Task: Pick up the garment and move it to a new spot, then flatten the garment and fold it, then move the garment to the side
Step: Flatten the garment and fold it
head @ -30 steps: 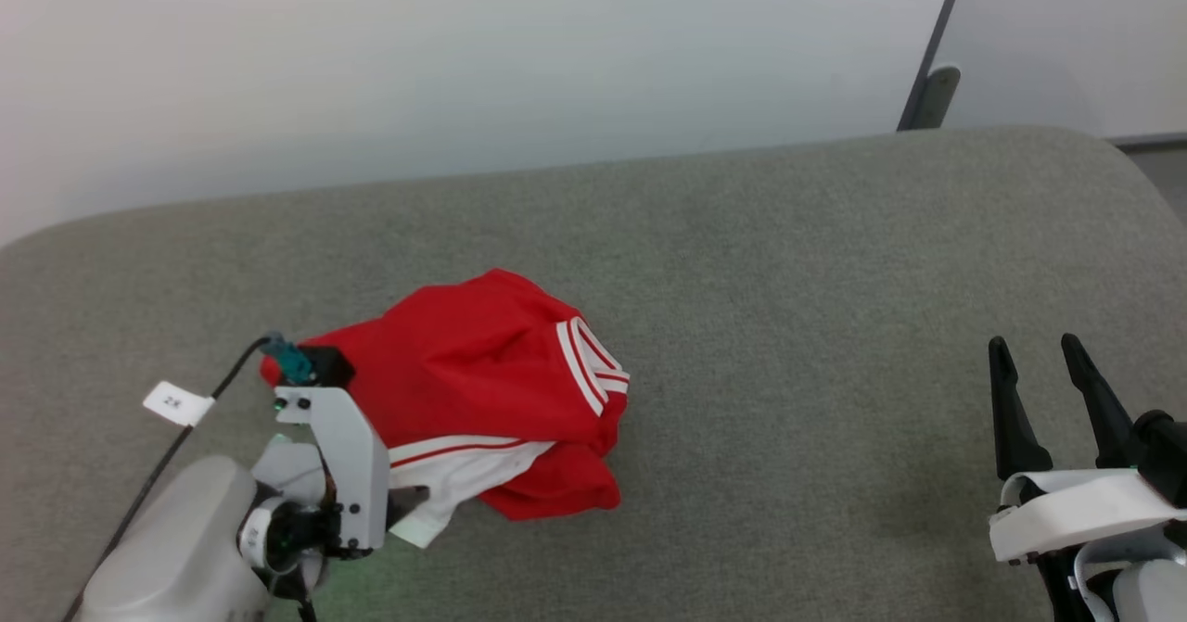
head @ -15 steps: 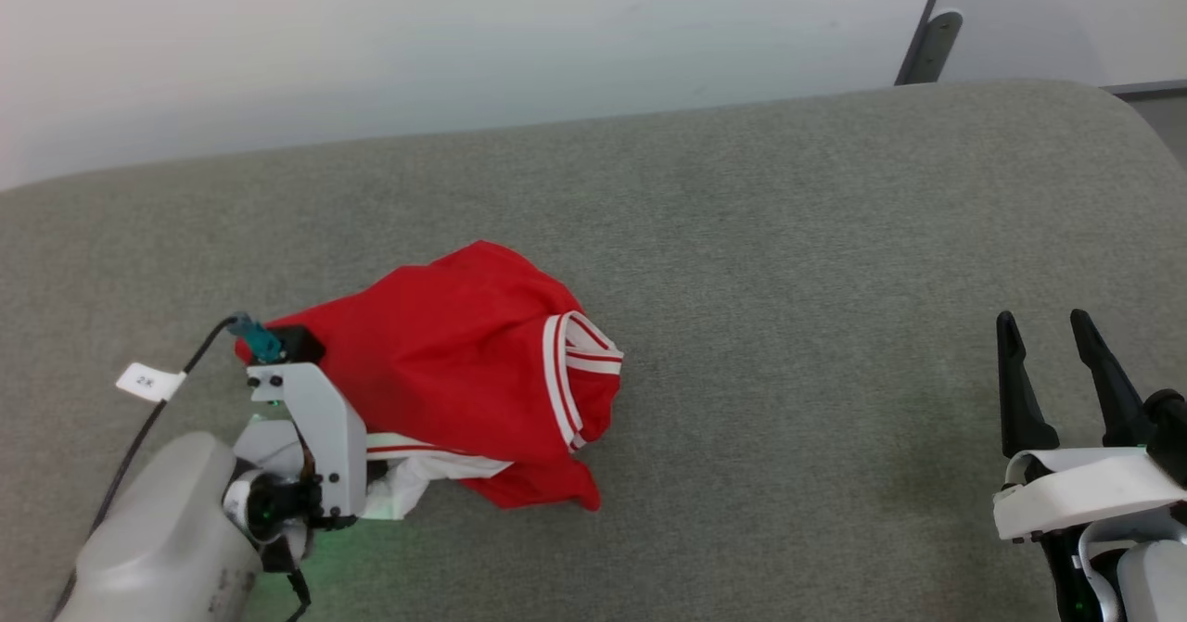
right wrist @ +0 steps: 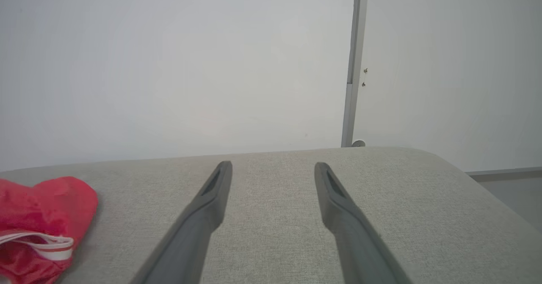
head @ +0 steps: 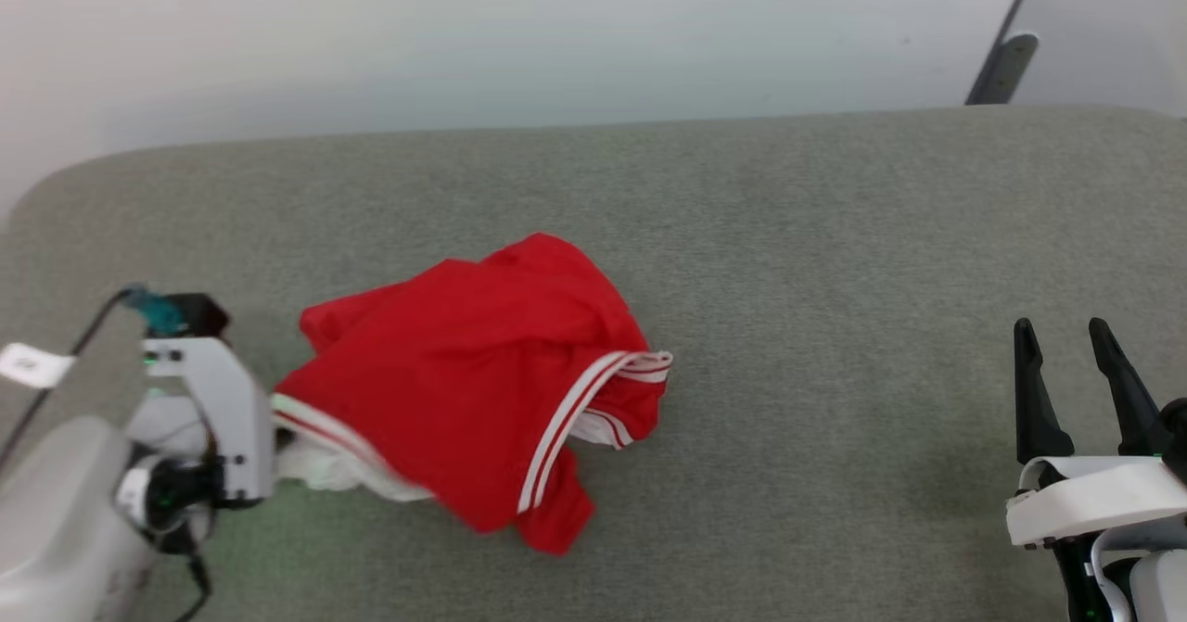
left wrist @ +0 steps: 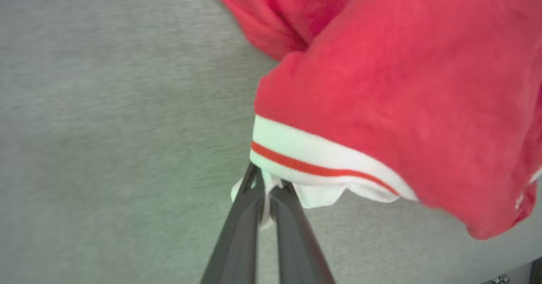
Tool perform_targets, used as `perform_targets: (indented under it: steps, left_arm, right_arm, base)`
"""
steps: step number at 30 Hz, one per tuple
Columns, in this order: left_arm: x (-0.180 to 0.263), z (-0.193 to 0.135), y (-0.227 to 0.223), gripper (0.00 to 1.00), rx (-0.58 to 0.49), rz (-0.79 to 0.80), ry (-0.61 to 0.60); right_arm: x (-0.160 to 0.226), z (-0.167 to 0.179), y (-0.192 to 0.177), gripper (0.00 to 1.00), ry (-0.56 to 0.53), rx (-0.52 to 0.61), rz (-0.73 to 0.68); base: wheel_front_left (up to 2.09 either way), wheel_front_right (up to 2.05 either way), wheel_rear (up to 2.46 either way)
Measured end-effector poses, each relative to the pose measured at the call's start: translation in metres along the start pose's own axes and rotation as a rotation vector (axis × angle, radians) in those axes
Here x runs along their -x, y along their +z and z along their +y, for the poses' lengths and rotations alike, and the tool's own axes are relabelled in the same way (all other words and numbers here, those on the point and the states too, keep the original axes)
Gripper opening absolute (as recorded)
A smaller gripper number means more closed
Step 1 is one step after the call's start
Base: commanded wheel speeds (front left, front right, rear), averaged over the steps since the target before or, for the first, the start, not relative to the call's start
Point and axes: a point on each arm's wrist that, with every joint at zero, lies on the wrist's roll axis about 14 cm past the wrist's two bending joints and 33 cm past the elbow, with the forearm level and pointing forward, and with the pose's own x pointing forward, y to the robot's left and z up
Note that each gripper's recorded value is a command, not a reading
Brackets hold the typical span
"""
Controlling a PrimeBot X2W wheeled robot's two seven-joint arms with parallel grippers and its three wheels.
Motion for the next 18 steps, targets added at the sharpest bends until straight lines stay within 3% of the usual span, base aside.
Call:
perform_targets:
  steps: [12, 18]
  left_arm:
    - [0.043, 0.089, -0.023, 0.0, -0.008, -0.001, 0.296]
    - [0.038, 0.104, -0.04, 0.0, 0.009, 0.046, 0.369]
  right_arm:
    - [-0.009, 0.022, -0.003, 1.0, 0.06, -0.007, 0.003]
    - [-0.01, 0.021, -0.003, 1.0, 0.063, -0.002, 0.005]
  base:
    - [0.0, 0.0, 0.0]
    - [0.0, 0.0, 0.0]
